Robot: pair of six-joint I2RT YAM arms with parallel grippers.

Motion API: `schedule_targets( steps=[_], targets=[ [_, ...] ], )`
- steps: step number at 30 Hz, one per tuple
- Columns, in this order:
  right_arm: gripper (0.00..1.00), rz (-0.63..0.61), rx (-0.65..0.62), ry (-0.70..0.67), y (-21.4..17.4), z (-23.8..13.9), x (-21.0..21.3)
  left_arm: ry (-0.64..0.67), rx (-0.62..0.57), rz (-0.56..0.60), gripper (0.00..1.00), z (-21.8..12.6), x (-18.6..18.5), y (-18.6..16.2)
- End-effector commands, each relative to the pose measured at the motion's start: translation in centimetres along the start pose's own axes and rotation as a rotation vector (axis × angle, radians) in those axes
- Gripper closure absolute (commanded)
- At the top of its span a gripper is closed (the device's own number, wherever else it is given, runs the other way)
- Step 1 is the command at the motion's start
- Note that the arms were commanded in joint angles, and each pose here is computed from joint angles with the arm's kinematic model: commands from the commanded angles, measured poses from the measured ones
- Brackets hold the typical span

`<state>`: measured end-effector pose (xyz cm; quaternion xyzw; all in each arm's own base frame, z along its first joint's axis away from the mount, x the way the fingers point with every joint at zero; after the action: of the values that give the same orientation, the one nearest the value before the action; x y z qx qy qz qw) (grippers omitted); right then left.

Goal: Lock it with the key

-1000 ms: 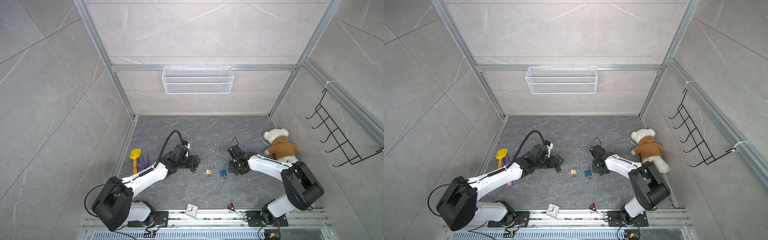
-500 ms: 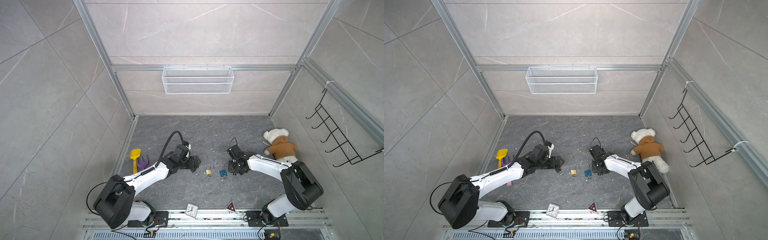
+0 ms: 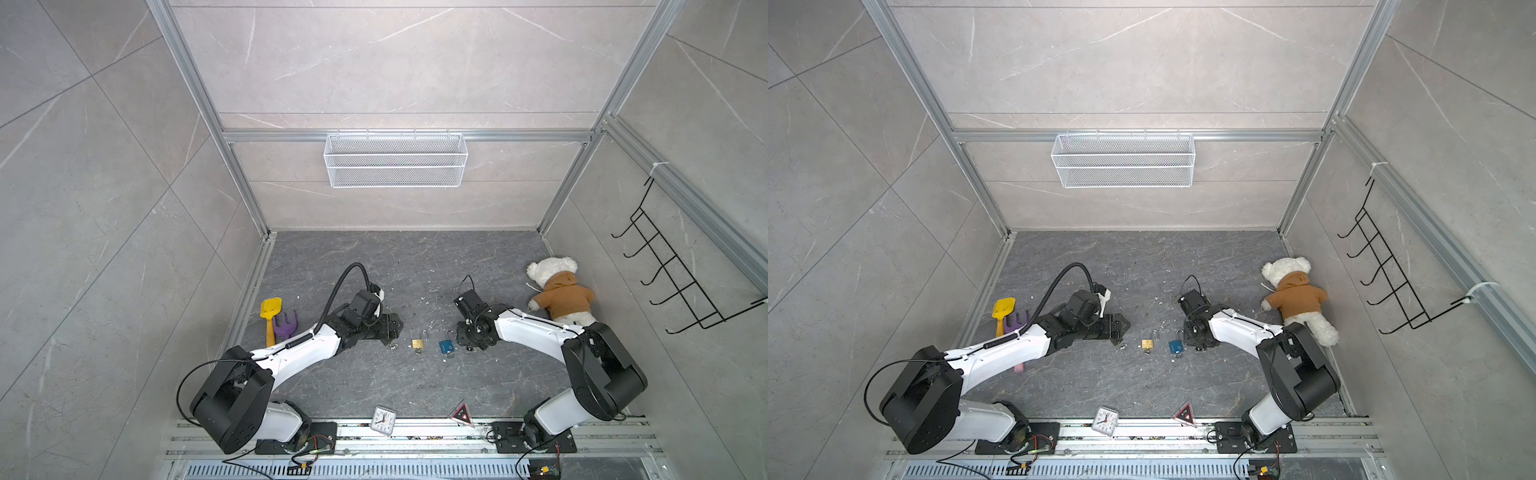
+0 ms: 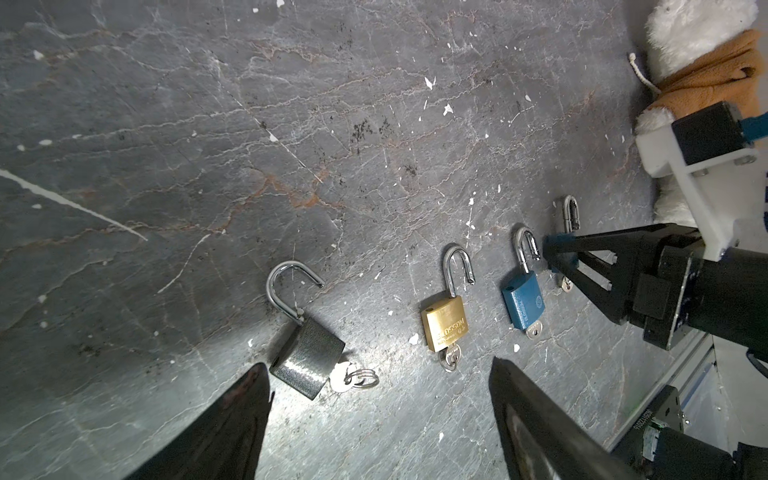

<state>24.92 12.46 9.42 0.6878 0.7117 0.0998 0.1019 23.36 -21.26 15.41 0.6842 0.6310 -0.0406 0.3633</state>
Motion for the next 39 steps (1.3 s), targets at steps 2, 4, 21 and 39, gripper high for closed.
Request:
schedule_targets(
  steps=[2,4,21,39],
  targets=[
    [0.75,-0.039,-0.031,0.031,0.5,-1.9,0.5,-0.053,-0.033,0.021,0.15,-0.2,-1.3,0.9],
    [0.76,-0.047,-0.040,0.048,0.7,-2.5,0.6,-0.056,-0.031,0.022,0.15,-0.1,-1.4,0.9],
    [0.77,-0.215,-0.176,0.312,1.3,-7.3,5.8,-0.173,-0.024,0.027,0.17,0.4,-2.8,1.2],
    [0.76,-0.422,-0.277,0.539,0.3,-9.7,10.7,-0.244,-0.014,-0.016,0.19,1.6,-3.7,1.5]
  ],
)
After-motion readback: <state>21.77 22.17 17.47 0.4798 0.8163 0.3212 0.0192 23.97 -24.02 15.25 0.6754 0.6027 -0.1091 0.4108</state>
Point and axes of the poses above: each gripper's point midway between its finger pads, its own z axis out along the fingers, its own x axis along the line the jaws close on, y = z × x, the point moved 8 cm from there along -z, back along the fingers, and after that the axes turned 4 degrees about -z, right-handed, at the moved point
